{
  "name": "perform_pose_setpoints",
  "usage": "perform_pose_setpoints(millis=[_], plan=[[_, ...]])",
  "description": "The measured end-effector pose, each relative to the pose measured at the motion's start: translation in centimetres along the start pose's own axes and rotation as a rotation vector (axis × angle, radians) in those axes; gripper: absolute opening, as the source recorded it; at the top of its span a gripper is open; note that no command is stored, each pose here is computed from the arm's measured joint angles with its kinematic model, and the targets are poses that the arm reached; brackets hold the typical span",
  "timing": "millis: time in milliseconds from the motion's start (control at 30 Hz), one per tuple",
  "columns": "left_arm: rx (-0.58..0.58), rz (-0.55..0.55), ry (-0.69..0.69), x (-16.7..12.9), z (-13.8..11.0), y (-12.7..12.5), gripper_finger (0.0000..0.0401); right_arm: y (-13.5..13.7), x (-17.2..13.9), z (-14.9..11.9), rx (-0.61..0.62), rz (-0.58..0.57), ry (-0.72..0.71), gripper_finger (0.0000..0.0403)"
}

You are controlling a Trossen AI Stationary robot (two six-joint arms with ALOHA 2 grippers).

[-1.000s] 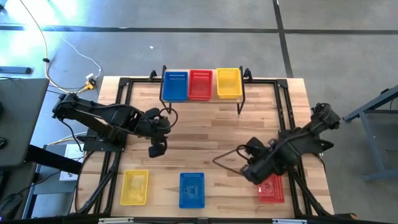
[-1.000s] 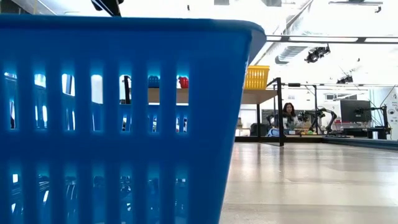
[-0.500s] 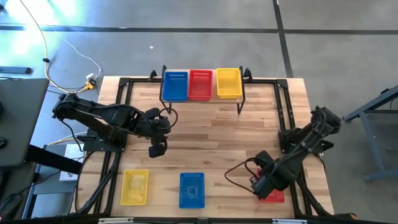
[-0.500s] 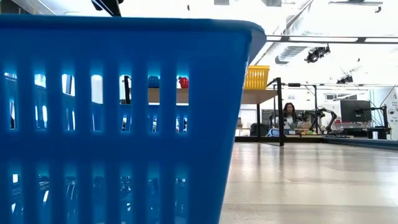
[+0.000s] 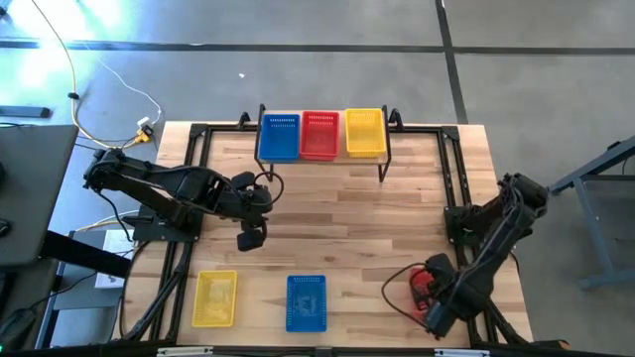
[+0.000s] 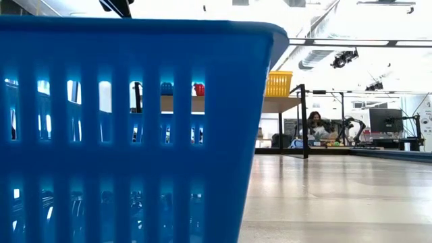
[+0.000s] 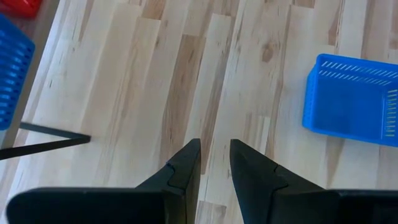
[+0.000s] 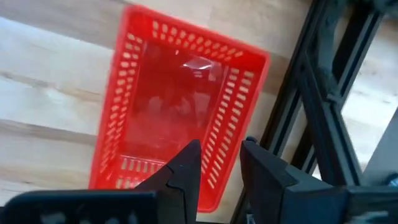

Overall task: Stack baskets on shelf by color
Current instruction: Stack the red basket on top of the red basket on the shelf

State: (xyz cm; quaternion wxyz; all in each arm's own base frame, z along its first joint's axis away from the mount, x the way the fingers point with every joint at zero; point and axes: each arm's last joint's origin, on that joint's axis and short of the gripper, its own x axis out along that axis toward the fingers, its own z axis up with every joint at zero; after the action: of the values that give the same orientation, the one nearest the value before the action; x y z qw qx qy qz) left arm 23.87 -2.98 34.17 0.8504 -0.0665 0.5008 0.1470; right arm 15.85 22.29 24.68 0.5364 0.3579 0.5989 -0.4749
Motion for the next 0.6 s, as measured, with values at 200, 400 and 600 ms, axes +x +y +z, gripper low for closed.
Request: perform_pose_setpoints(millis=[200, 400, 600], plan=[[0.0, 0.0, 0.0, 0.0, 0.0, 0.0, 0.0076, -0.1, 2.0, -0.8, -0.003, -0.014, 0.07, 0.0099], [0.0, 0.0, 0.0, 0.0, 0.0, 0.0, 0.0076, -0.3, 3.7, -0.9, -0.013, -0.046, 0.113, 0.0099], [0.0, 0.0, 0.0, 0.0, 0.0, 0.0, 0.0076, -0.7, 4.7, -0.9, -0.007, -0.084, 0.125, 0.0099]])
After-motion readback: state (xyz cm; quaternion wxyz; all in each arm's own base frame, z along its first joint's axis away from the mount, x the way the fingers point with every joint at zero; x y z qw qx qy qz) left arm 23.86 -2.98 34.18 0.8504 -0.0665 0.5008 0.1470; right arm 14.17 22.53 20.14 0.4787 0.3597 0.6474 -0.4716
